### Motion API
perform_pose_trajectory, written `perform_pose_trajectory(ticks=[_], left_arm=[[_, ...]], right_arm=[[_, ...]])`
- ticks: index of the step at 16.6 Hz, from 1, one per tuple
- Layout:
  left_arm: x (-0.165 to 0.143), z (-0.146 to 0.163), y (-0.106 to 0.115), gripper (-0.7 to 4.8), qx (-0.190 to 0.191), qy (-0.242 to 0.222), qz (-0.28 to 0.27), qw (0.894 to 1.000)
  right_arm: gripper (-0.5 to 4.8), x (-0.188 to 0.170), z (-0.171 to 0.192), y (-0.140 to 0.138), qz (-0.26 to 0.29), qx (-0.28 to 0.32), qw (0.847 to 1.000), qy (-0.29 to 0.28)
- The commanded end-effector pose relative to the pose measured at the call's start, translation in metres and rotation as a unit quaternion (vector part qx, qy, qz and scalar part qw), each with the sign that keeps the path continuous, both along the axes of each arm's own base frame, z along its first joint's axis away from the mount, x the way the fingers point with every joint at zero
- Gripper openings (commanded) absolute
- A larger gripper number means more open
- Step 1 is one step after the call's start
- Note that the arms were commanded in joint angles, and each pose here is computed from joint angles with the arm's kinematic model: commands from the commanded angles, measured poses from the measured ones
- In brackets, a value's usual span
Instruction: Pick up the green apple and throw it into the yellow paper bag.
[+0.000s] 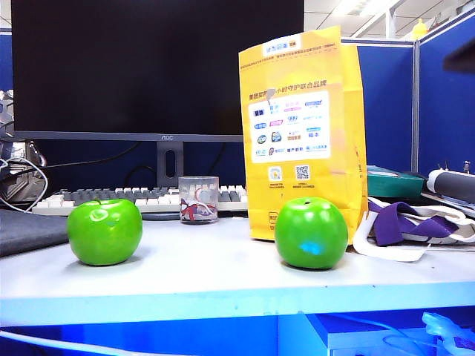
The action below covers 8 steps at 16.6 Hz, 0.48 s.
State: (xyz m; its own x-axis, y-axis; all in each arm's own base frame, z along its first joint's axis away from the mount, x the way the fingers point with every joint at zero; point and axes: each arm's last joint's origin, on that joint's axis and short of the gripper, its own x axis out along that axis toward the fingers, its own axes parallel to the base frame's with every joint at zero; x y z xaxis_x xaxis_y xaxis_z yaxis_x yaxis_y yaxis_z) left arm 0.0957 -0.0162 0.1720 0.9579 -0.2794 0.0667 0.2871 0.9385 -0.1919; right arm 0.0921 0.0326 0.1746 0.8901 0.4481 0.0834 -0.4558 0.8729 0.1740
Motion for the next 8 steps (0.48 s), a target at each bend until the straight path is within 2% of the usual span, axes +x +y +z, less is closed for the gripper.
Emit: perform_pose_trajectory(ticks=[1, 8], left_arm=[[-0.0003, 0.0005, -0.0004, 4.79, 0.000, -0.001, -0.009, 1.000], [-0.0006, -0.0021, -0.0005, 4.79, 0.013, 0.018, -0.010, 1.000]], right_arm=[[4.58, 0.0007, -0.0074, 0.0001, -0.002, -0.008, 1.000, 0.026], [4.58, 0.0006, -0.0062, 0.0002, 0.000, -0.005, 1.000, 0.021]])
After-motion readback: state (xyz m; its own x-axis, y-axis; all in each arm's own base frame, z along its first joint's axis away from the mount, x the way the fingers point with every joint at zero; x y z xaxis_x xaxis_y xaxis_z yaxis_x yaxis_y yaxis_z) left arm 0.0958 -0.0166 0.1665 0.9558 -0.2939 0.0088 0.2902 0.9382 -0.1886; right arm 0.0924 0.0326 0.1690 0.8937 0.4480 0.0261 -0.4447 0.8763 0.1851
